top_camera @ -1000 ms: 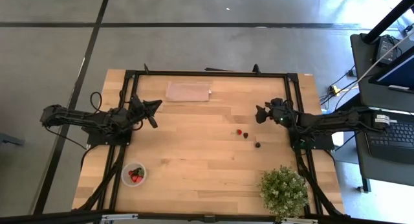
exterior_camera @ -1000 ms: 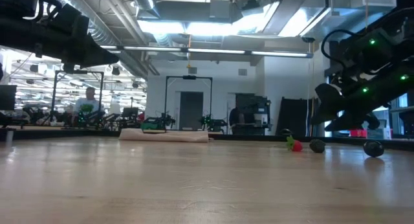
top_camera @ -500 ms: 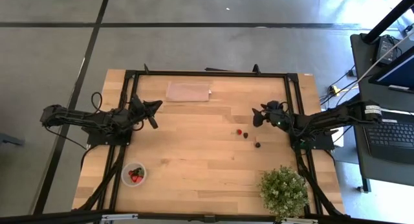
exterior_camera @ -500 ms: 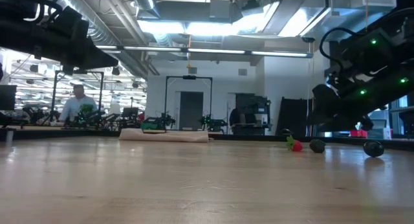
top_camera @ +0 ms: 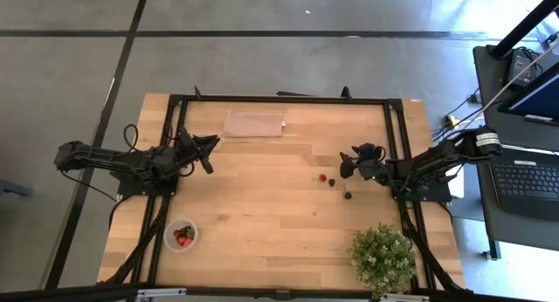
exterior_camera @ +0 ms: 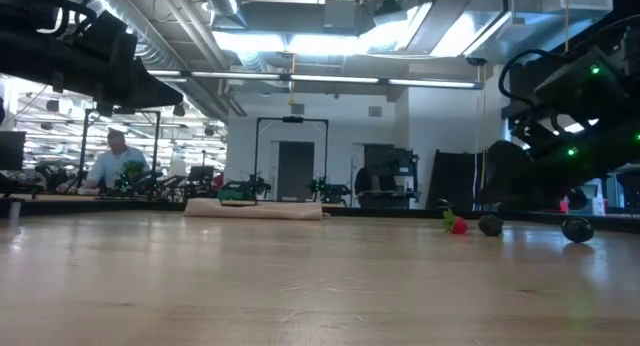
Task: Pick and placing Produce into tupperware
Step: Put the blueberry into the transparent bin
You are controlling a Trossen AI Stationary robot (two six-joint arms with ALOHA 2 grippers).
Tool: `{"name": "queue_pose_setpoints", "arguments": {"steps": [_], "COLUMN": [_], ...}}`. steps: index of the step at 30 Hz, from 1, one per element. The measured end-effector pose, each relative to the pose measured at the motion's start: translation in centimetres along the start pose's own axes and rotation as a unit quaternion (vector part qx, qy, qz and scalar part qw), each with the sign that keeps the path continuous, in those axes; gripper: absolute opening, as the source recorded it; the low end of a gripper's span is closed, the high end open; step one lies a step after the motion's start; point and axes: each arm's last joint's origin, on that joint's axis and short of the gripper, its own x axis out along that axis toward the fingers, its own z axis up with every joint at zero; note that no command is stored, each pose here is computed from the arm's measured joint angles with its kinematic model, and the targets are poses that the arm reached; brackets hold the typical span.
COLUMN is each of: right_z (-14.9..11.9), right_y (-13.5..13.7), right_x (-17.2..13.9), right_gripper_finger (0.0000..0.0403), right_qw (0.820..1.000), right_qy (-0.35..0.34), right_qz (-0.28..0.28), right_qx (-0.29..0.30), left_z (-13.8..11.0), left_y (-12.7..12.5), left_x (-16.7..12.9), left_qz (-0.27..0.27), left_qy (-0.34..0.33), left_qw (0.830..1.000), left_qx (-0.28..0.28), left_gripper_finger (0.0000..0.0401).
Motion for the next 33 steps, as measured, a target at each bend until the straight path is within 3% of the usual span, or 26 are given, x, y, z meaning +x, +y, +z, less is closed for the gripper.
{"name": "queue_pose_setpoints", "arguments": {"steps": [12,19,33], "right_z": [-1.6,-1.8,-1.6], "right_y": [-0.5,-0.5,-0.3], "right_x": [0.5,0.6,0.6], "right_gripper_finger": [0.0293,0.0293,0.0293], "right_qw": [0.999,0.999,0.999], "right_qy": [0.029,0.035,0.039], "right_qz": [-0.031,-0.032,-0.015], "right_qx": [-0.010,0.012,-0.006], "left_z": [0.0,0.0,0.0], "left_y": [0.0,0.0,0.0], "left_x": [0.0,0.0,0.0], "left_qz": [0.000,0.000,0.000], "left_qy": [0.000,0.000,0.000], "left_qw": [1.000,1.000,1.000], "left_qx": [0.008,0.008,0.008], "left_gripper_finger": [0.0081,0.0093,0.0115]}}
